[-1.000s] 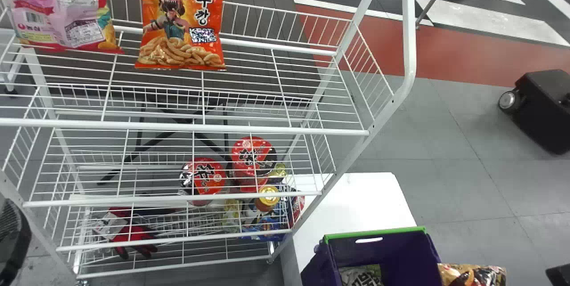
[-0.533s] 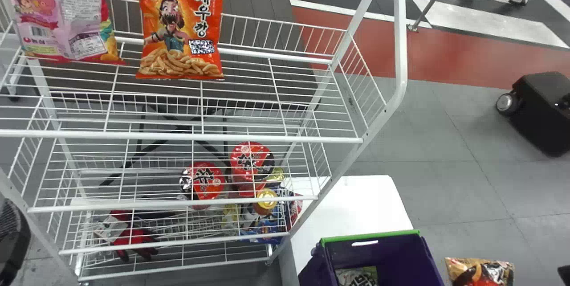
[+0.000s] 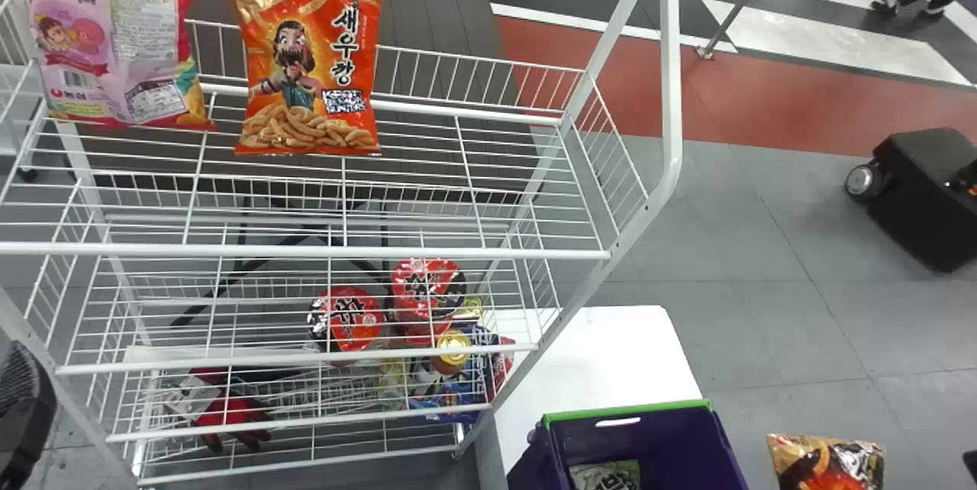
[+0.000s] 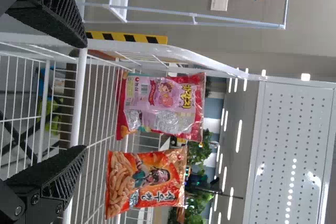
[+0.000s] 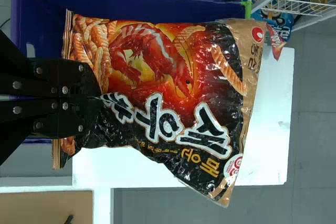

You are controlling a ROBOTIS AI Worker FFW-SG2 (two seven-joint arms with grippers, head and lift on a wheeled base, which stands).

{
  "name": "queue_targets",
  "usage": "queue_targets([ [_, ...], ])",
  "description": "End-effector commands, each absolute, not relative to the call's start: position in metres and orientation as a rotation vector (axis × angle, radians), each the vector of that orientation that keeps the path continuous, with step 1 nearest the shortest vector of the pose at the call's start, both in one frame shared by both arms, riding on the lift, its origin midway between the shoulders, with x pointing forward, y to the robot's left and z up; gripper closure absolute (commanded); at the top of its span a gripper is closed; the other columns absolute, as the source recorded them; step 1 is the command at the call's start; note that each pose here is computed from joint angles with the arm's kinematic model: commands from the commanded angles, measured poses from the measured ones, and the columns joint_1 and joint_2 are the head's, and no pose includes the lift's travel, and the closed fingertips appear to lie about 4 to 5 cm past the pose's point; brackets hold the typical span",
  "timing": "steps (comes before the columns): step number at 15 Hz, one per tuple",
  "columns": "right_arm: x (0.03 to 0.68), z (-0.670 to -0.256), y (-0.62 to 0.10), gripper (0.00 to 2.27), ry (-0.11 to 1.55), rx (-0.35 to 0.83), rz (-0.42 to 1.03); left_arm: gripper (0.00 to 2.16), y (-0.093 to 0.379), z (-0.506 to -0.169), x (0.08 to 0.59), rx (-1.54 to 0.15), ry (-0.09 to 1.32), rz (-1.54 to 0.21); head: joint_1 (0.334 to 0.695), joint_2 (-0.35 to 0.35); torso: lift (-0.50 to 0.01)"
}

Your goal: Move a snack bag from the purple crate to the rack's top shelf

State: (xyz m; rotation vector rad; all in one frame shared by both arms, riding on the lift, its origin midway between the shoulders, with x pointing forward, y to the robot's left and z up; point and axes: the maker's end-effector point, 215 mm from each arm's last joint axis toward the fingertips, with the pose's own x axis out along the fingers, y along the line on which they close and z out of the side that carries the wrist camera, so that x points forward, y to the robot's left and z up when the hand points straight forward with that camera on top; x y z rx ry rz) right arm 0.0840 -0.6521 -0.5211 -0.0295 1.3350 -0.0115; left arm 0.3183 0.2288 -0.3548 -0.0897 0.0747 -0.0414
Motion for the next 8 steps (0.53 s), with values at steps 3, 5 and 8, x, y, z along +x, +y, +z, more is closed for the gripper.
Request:
queue_targets([
  [3, 0.0880, -0.5163, -0.6519, 1.53, 1.326, -0.034, -0.012, 0.14, 0.2268, -0.3549, 0.3176, -0.088, 0.076, -0.040, 0.695, -0.350, -0.022],
  [5, 0.0890, -0.5154, -0.6520, 1.53, 1.324, -0.037, -0.011, 0.14, 0.2258, -0.3551, 0.3168, -0.086, 0.078, -0.041, 0.695, -0.350, -0.015],
  [8, 0.0896, -0.5147, -0.6517, 1.52, 1.323, -0.036, -0.012, 0.14, 0.2260, -0.3557, 0.3162, -0.085, 0.080, -0.040, 0.695, -0.350, -0.003],
])
